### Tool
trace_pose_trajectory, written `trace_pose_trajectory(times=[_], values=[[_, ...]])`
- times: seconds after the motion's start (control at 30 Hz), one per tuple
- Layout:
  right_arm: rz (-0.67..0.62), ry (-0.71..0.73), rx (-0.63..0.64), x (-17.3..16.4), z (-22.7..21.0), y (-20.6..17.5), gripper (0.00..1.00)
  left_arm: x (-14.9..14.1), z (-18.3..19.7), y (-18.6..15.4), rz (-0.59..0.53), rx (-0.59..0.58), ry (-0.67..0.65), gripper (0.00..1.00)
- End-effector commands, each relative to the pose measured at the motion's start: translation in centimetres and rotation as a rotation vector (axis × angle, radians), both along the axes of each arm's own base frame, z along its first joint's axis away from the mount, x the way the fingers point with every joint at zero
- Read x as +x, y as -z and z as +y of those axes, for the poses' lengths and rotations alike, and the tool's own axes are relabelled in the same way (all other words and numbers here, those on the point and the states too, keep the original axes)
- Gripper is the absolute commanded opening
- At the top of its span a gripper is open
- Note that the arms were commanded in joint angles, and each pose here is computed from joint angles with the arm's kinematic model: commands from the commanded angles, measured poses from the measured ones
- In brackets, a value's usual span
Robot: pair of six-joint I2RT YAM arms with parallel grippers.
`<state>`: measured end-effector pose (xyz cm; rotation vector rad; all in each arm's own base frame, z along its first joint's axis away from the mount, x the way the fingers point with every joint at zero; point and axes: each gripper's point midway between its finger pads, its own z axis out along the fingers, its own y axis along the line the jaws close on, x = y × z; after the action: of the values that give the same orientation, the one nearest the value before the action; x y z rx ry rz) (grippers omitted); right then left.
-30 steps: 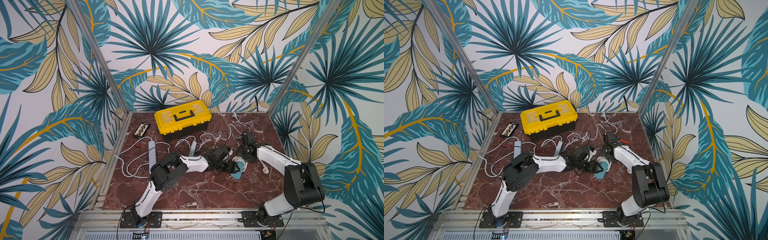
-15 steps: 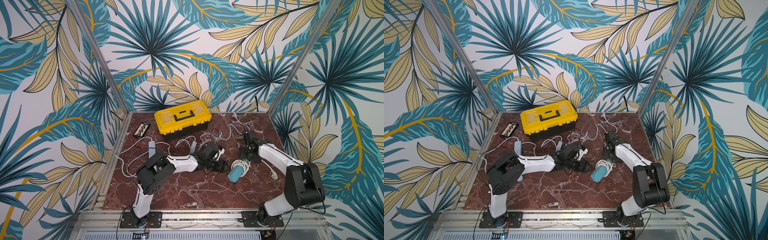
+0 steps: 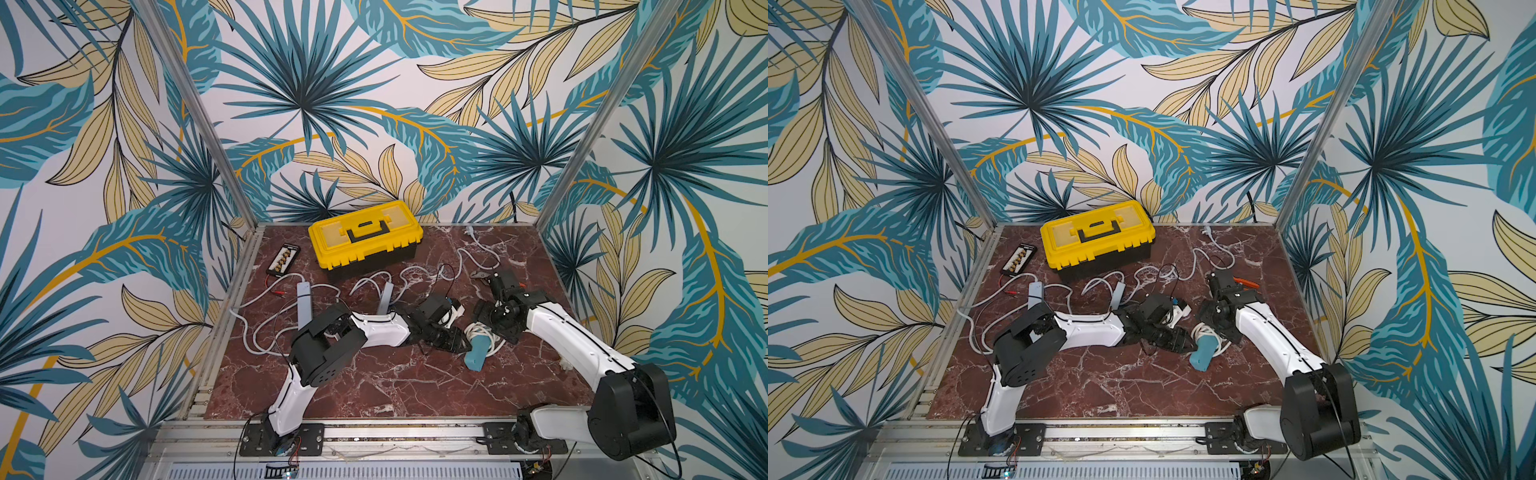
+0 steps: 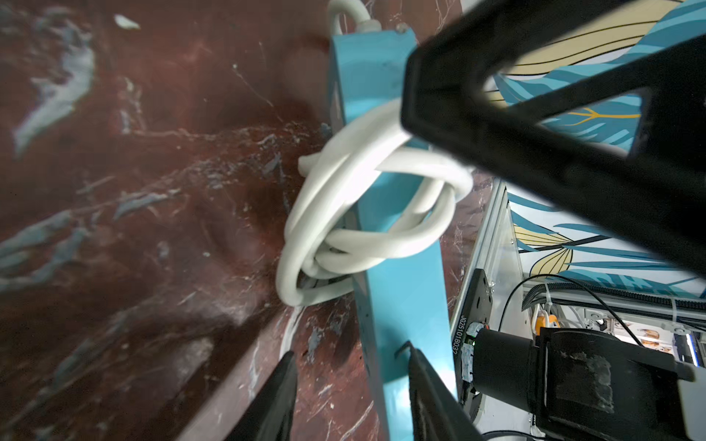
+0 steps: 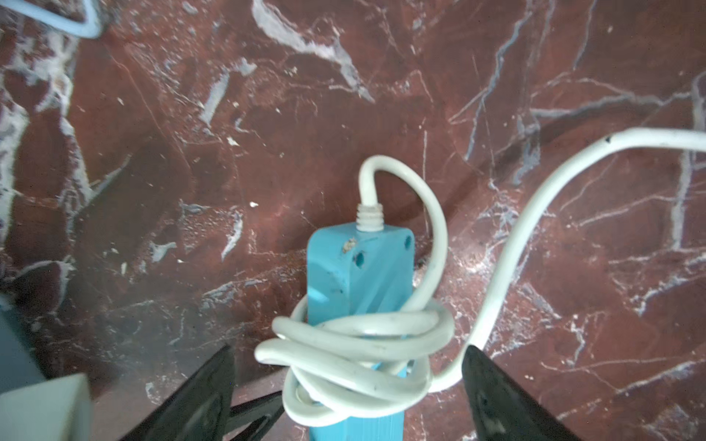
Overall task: Wrap the cord around the power strip
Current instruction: Place the power strip at the center of the board.
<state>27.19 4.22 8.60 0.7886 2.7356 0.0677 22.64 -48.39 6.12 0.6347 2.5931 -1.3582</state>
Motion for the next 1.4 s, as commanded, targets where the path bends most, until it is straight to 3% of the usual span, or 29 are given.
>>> trace_pose_trajectory(times=[0.0, 0.27, 0.4, 0.57, 0.7, 0.83, 0.97, 1.13, 1.23, 1.37], values=[[0.112, -0.017, -0.054, -2.3, -0.3, 2.3, 0.88, -0.2, -0.6, -0.3, -0.01, -0.016, 0.025, 0.48], [0.23, -0.154, -0.206, -2.4, -1.2, 5.7, 0.75, -0.2, -0.4, -0.9, -0.024, -0.026, 0.032, 0.48], [0.251, -0.218, -0.343, -1.4, -3.1, 5.2, 0.71, 0.7, 1.2, -1.8, -0.043, -0.029, 0.003, 0.49], [0.24, -0.295, -0.387, 0.7, -3.4, 3.9, 0.65, 2.3, 4.0, -3.3, -0.065, -0.039, -0.048, 0.5], [0.259, -0.372, -0.523, 1.7, -5.3, 2.6, 0.65, 3.4, 6.2, -4.1, -0.088, -0.038, -0.091, 0.5], [0.256, -0.383, -0.513, 2.3, -6.3, 3.1, 0.65, 3.8, 7.6, -4.6, -0.107, -0.034, -0.116, 0.51], [0.228, -0.398, -0.472, 3.1, -5.5, 3.3, 0.68, 4.5, 9.0, -5.5, -0.159, -0.024, -0.161, 0.54], [0.184, -0.362, -0.442, 3.4, -5.0, 1.9, 0.81, 5.4, 11.1, -6.9, -0.284, 0.012, -0.21, 0.61], [0.169, -0.349, -0.457, 3.2, -5.3, 0.3, 0.88, 6.2, 13.0, -7.8, -0.404, 0.103, -0.233, 0.63], [0.115, -0.333, -0.463, 2.9, -5.5, -2.7, 0.94, 7.7, 17.2, -10.1, -0.588, 0.314, -0.276, 0.69]])
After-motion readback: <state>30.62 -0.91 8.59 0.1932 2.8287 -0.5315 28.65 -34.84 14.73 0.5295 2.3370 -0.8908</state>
